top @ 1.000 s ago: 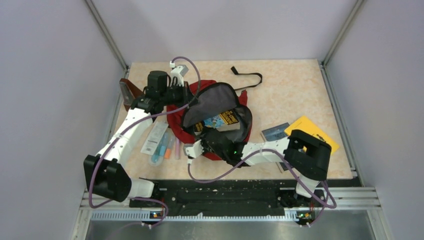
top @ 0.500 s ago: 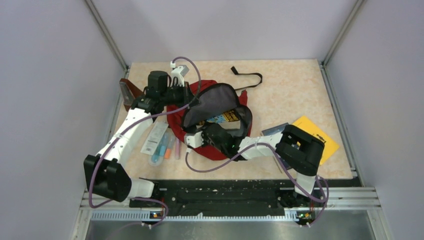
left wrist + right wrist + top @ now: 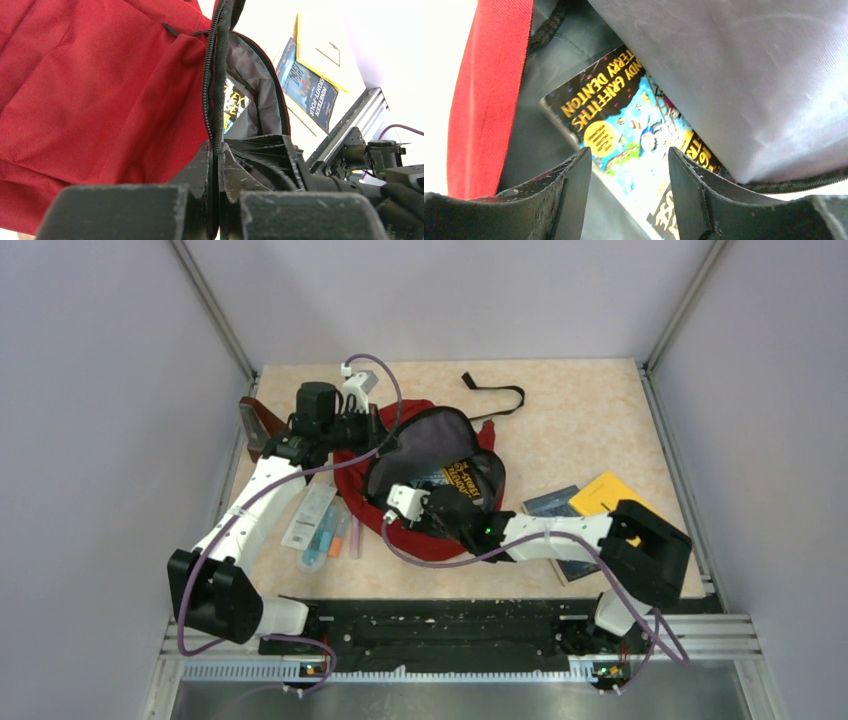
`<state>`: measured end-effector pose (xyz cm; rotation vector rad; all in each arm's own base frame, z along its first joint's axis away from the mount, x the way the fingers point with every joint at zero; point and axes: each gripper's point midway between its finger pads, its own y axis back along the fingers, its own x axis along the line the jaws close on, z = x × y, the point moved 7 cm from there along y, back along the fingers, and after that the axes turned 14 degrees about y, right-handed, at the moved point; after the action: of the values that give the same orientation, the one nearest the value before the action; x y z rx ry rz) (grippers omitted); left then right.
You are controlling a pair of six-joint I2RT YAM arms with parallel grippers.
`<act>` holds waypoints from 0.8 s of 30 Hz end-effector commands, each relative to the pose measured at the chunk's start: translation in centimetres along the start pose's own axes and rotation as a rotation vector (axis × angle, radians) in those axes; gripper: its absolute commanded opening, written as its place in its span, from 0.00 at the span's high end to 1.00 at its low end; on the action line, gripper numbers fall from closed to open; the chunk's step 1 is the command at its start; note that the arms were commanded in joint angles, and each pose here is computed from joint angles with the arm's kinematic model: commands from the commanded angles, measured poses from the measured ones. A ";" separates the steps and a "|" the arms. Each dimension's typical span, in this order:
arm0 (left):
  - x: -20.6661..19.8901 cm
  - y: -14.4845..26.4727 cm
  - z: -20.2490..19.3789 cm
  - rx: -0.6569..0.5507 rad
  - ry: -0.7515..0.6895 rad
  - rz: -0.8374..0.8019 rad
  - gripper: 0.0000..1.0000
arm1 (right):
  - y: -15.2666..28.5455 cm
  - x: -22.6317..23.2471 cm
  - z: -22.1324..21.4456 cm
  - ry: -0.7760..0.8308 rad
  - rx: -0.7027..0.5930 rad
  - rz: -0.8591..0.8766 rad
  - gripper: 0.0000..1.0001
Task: Pack the student bag
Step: Place the book in the student bag.
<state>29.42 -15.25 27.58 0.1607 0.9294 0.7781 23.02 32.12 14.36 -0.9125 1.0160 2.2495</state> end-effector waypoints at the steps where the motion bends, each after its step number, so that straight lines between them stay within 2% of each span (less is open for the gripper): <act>1: -1.1 0.5 1.3 -0.050 -0.055 -0.031 1.00 | 2.7 0.3 0.0 -0.221 -0.034 0.057 0.43; 8: -1.0 0.5 1.4 -0.051 -0.056 -0.022 1.00 | 5.4 -0.1 0.0 -0.520 -0.028 0.107 0.41; 12: -0.9 0.5 1.4 -0.054 -0.056 -0.014 1.00 | 6.7 -2.2 -0.4 -0.688 -0.035 0.036 0.39; 18: -0.7 0.3 1.3 -0.052 -0.044 -0.003 1.00 | 7.5 -5.3 -2.0 -1.037 0.140 -0.121 0.39; 21: -0.8 0.3 1.3 -0.053 -0.042 -0.003 1.00 | 7.4 -5.1 -1.9 -1.223 0.169 -0.152 0.39; 24: -0.7 0.3 1.3 -0.051 -0.041 -0.001 1.00 | 6.6 -4.2 -1.9 -1.339 0.194 -0.149 0.39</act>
<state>29.56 -15.04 27.36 0.1686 0.9245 0.8048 21.97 25.25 18.86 0.3445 0.5902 2.0485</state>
